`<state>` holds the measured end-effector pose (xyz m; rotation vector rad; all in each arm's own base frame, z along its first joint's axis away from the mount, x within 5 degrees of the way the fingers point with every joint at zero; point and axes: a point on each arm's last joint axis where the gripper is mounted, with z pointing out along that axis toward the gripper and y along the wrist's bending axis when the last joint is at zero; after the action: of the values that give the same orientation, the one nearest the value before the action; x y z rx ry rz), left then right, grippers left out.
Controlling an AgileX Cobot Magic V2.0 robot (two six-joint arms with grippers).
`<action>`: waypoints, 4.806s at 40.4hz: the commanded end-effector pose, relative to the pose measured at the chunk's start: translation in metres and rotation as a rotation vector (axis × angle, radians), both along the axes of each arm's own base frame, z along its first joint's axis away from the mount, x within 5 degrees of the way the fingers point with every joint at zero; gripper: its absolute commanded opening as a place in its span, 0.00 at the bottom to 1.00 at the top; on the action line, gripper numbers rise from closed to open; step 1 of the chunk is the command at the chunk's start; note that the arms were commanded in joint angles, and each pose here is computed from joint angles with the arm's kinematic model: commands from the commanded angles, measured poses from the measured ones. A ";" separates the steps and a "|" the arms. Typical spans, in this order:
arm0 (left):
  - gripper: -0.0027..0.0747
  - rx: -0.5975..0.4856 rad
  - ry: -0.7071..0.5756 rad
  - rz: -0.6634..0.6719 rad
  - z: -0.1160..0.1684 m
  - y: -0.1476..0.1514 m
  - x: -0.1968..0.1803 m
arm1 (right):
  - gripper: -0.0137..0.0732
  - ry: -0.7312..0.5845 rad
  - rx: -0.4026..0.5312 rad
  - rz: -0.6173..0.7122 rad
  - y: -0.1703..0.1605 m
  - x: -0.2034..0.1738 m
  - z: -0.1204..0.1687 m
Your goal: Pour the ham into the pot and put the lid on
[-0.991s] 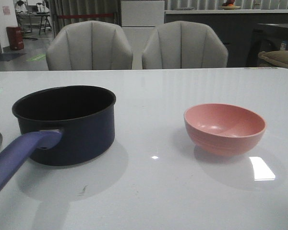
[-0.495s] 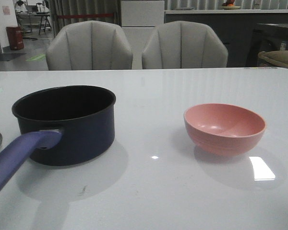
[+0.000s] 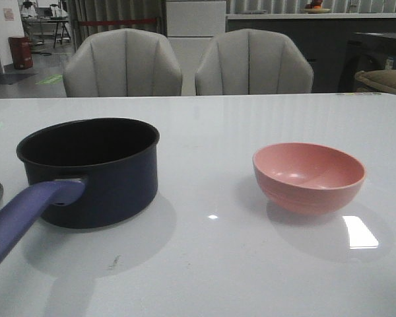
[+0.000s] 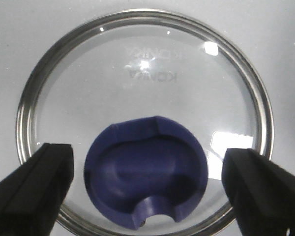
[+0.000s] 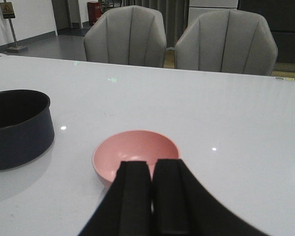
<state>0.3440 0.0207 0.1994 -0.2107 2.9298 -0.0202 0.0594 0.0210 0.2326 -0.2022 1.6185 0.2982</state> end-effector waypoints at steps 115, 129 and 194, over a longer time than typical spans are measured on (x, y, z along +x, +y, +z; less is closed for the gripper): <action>0.37 -0.053 -0.204 -0.498 0.113 -0.182 0.011 | 0.34 -0.085 0.022 -0.022 -0.002 0.001 0.015; 0.47 -0.048 -0.199 -0.498 0.104 -0.184 0.017 | 0.34 -0.085 0.022 -0.022 -0.002 0.001 0.015; 0.81 -0.062 -0.632 -0.501 0.166 -0.111 -0.138 | 0.34 -0.085 0.022 -0.022 -0.002 0.001 0.015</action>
<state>0.2263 -0.0971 0.3507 0.4663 2.4325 -0.1729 0.0594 0.0210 0.2326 -0.2022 1.6185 0.2982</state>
